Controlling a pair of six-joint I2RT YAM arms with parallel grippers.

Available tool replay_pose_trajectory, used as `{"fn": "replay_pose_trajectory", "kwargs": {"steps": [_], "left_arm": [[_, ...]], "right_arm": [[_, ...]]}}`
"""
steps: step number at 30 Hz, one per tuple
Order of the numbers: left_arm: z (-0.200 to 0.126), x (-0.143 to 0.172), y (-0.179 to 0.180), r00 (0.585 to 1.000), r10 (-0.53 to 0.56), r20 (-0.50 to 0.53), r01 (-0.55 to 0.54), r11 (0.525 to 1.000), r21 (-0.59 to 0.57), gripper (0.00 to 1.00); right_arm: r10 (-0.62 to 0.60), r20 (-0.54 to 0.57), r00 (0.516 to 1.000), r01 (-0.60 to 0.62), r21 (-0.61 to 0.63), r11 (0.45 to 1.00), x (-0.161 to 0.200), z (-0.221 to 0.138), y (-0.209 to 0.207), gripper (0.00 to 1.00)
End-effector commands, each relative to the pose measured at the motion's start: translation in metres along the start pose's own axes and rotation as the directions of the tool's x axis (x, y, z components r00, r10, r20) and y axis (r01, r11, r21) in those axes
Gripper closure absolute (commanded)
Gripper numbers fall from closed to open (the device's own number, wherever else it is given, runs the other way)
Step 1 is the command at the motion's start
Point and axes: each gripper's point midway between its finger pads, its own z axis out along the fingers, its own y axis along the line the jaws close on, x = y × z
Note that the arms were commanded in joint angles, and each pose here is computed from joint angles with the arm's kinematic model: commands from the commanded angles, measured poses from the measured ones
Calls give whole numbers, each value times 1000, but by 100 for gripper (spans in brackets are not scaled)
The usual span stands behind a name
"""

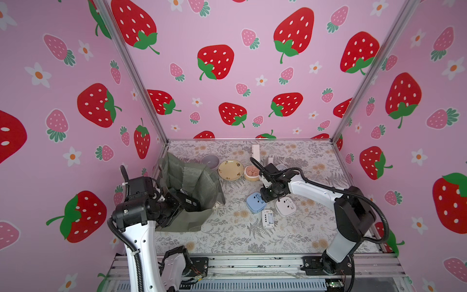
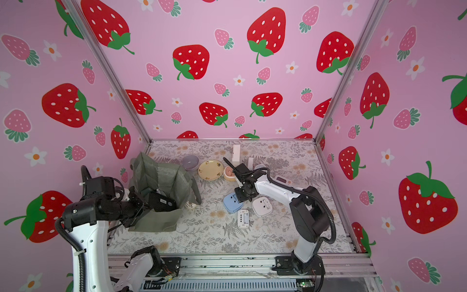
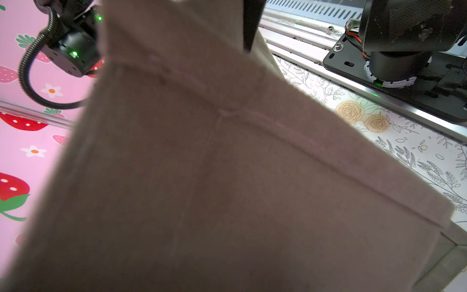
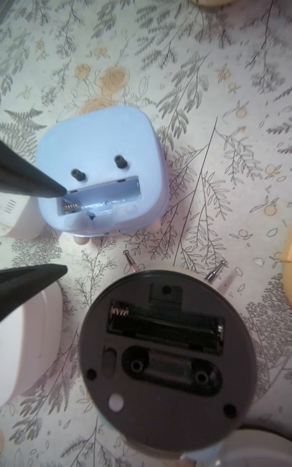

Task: Put the alarm clock into the canvas bag
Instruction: Pick up the alarm from the center of the board.

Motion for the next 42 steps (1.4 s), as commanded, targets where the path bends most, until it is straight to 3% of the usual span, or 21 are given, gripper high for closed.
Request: {"fn": "replay_pose_trajectory", "kwargs": {"steps": [1, 14, 25, 32, 36, 42], "left_arm": [[-6, 2, -5, 1000, 7, -4, -7, 1000, 19, 100], [-5, 0, -6, 1000, 1, -2, -1, 1000, 20, 100], [-5, -3, -8, 1000, 7, -3, -6, 1000, 20, 100], [-3, -1, -7, 1000, 4, -12, -4, 1000, 22, 100], [-2, 0, -7, 1000, 1, -15, 0, 1000, 27, 100], [-2, 0, -10, 1000, -2, -17, 3, 999, 45, 100]], "right_arm": [[-11, -22, 1000, 11, -10, 1000, -1, 6, -2, 53], [-31, -48, 998, 27, -90, 996, -3, 19, 12, 63], [-30, -85, 996, 23, -80, 997, 4, 32, 9, 81], [17, 8, 1000, -15, -192, 981, -28, -10, 29, 87], [156, 107, 982, -98, -417, 903, -61, -61, 53, 88], [330, 232, 915, -51, -745, 665, -107, -156, 99, 89]]}}
